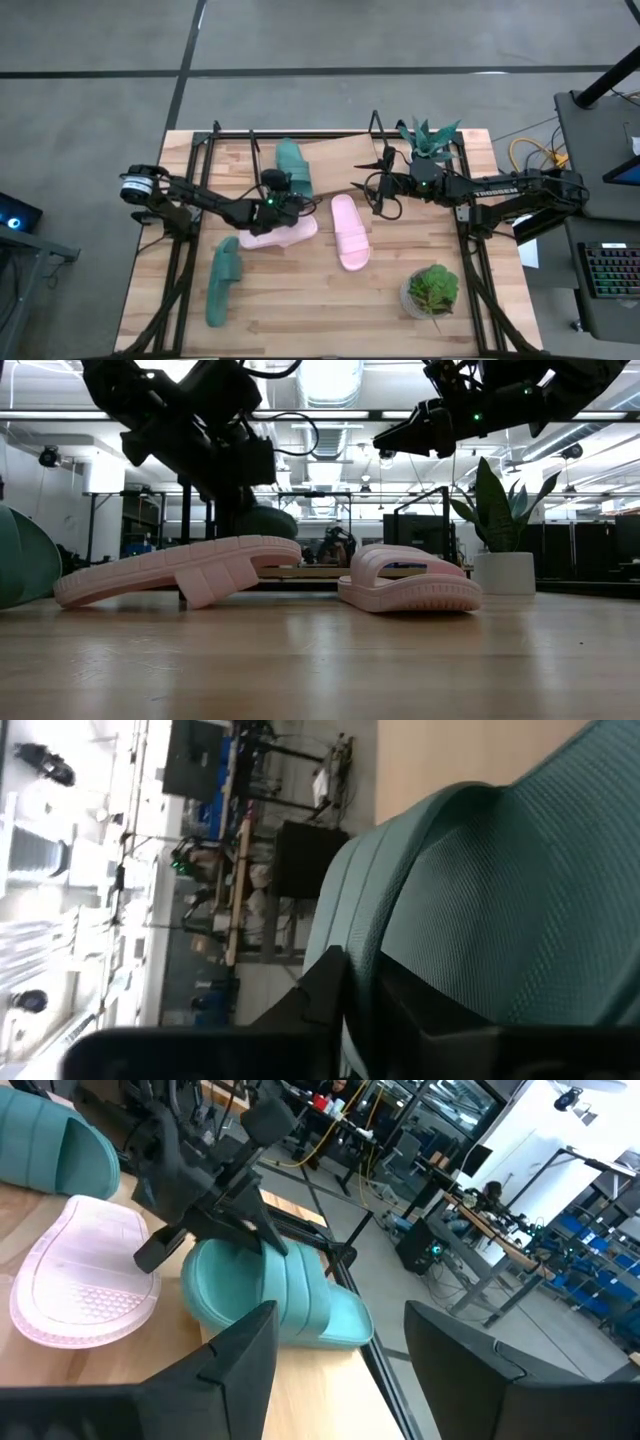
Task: Pick and place slides into the shelf
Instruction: Put the top green slide on the shelf
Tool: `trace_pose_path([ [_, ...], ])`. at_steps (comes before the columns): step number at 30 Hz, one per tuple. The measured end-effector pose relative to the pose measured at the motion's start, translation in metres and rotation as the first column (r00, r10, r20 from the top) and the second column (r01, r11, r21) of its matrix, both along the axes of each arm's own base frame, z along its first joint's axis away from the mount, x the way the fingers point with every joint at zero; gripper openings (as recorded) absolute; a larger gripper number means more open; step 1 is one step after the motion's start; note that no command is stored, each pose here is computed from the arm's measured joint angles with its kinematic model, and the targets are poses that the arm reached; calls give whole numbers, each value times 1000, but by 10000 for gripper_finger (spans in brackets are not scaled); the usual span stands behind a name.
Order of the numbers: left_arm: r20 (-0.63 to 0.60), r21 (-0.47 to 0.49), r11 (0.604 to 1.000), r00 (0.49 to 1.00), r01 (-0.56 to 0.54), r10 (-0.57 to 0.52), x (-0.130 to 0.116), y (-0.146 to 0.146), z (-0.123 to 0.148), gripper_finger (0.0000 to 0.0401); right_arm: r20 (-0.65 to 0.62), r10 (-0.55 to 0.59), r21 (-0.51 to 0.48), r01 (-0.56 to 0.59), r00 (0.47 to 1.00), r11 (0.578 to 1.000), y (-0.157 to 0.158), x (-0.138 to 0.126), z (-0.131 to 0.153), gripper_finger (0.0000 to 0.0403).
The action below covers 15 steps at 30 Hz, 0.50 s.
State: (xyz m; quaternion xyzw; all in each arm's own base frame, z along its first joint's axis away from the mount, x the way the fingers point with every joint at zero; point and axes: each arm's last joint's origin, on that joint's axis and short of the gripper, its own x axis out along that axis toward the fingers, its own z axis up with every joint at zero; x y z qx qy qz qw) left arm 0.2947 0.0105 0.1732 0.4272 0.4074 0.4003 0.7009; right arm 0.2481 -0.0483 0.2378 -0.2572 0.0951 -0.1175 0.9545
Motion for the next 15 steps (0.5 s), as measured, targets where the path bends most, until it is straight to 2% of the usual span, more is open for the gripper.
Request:
trace_pose_path([
  [6,61,-79,996,998,39,-34,0,4,-1,91,0,0,0,0,1000,1000,0,0,0,208],
  [11,121,-211,975,992,70,-45,-1,9,5,163,-1,1,1,-1,1000,1000,0,0,0,208],
  [15,149,-326,942,988,77,-29,-4,13,9,203,-1,1,1,-1,1000,1000,0,0,0,208],
])
